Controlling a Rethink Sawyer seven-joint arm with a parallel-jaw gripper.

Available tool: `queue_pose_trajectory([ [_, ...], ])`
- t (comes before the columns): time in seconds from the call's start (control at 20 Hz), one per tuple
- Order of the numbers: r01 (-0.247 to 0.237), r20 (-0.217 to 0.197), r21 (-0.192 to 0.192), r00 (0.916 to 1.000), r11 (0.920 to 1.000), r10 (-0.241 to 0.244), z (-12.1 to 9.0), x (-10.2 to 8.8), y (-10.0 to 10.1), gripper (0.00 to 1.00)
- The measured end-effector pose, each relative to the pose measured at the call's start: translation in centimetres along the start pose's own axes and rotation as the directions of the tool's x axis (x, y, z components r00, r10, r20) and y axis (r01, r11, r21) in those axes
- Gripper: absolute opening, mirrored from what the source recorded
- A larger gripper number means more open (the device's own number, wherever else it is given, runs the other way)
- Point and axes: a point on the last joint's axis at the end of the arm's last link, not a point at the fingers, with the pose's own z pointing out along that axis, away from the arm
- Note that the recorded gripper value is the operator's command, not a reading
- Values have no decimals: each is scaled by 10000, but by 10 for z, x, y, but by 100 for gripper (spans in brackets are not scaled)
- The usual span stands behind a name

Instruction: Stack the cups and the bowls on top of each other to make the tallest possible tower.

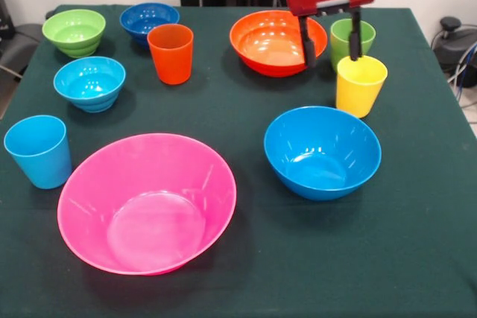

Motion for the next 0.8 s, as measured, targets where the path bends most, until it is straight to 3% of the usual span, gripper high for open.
queue_pose_trajectory([
  [0.35, 341, -65, 352, 9994, 9988, -339, -11, 16, -23, 100],
  [0.8, 479, -202, 506, 9987, 9976, -469, -13, 29, -42, 100],
])
